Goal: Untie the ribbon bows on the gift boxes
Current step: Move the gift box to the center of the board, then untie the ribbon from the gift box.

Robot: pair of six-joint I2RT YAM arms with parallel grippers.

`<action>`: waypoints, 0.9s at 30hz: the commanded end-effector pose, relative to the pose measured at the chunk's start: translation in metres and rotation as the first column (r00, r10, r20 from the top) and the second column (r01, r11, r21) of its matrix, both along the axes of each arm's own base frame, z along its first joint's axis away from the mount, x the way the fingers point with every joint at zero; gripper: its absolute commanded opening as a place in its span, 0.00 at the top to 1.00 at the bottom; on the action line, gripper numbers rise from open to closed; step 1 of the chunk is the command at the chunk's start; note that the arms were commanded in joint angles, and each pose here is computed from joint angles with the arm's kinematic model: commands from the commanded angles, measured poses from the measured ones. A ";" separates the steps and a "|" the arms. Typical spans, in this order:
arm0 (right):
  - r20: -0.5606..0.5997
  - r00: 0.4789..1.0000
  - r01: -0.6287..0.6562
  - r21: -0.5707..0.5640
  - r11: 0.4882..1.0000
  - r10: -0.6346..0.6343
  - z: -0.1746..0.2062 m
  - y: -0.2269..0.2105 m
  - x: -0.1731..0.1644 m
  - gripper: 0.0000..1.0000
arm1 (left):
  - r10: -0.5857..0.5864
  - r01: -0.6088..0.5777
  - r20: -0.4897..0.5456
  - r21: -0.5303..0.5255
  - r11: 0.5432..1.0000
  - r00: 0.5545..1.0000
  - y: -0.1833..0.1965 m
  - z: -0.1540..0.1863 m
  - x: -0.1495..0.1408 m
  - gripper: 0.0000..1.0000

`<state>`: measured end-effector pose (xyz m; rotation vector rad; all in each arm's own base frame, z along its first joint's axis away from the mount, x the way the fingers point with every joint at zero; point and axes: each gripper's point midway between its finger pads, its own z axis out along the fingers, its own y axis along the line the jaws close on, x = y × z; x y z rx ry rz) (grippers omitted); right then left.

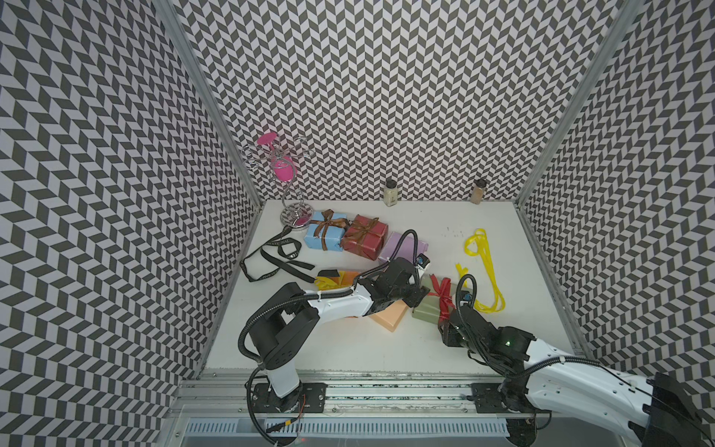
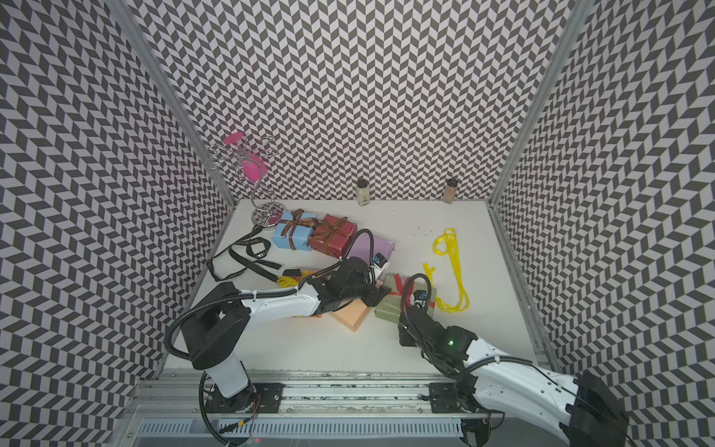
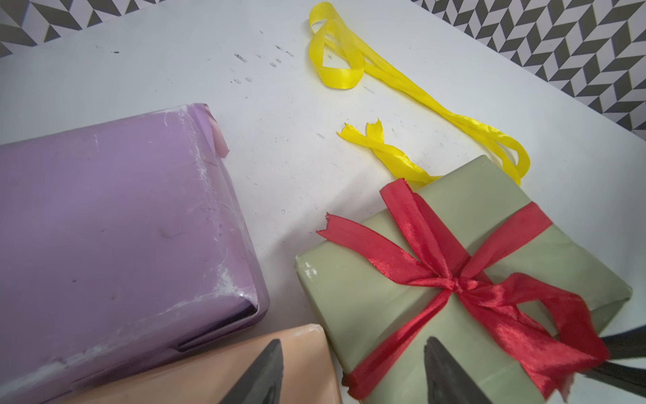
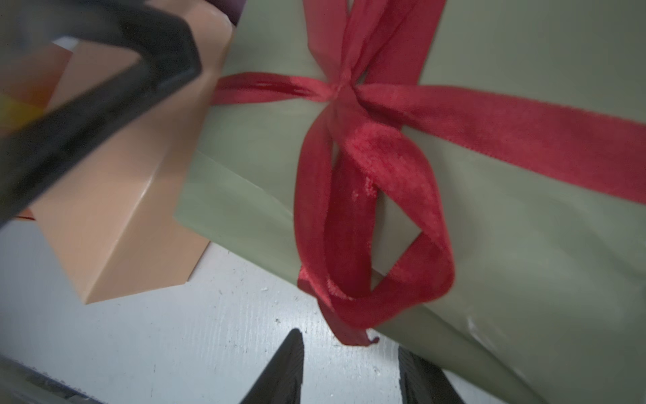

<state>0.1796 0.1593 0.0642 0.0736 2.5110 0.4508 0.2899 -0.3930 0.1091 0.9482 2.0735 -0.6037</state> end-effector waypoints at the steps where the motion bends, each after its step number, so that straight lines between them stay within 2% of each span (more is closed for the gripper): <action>1: 0.124 0.992 0.010 0.106 0.994 -0.023 0.026 0.012 0.017 0.55 | -0.014 0.015 0.029 -0.031 0.999 0.999 -0.012 0.010 0.005 0.36; 7: 0.177 0.984 -0.011 0.150 0.989 -0.016 0.042 0.012 0.023 0.56 | -0.015 0.015 0.015 -0.010 1.000 1.000 -0.015 -0.002 0.006 0.36; 19: 0.184 0.982 -0.085 0.200 0.976 0.048 0.053 0.029 0.025 0.71 | -0.013 0.013 0.011 0.010 1.000 1.000 -0.017 -0.009 0.003 0.37; 27: 0.145 0.989 -0.041 0.161 0.986 0.018 0.036 0.021 0.028 0.72 | -0.011 0.011 0.011 0.016 1.000 1.000 -0.015 -0.010 0.001 0.37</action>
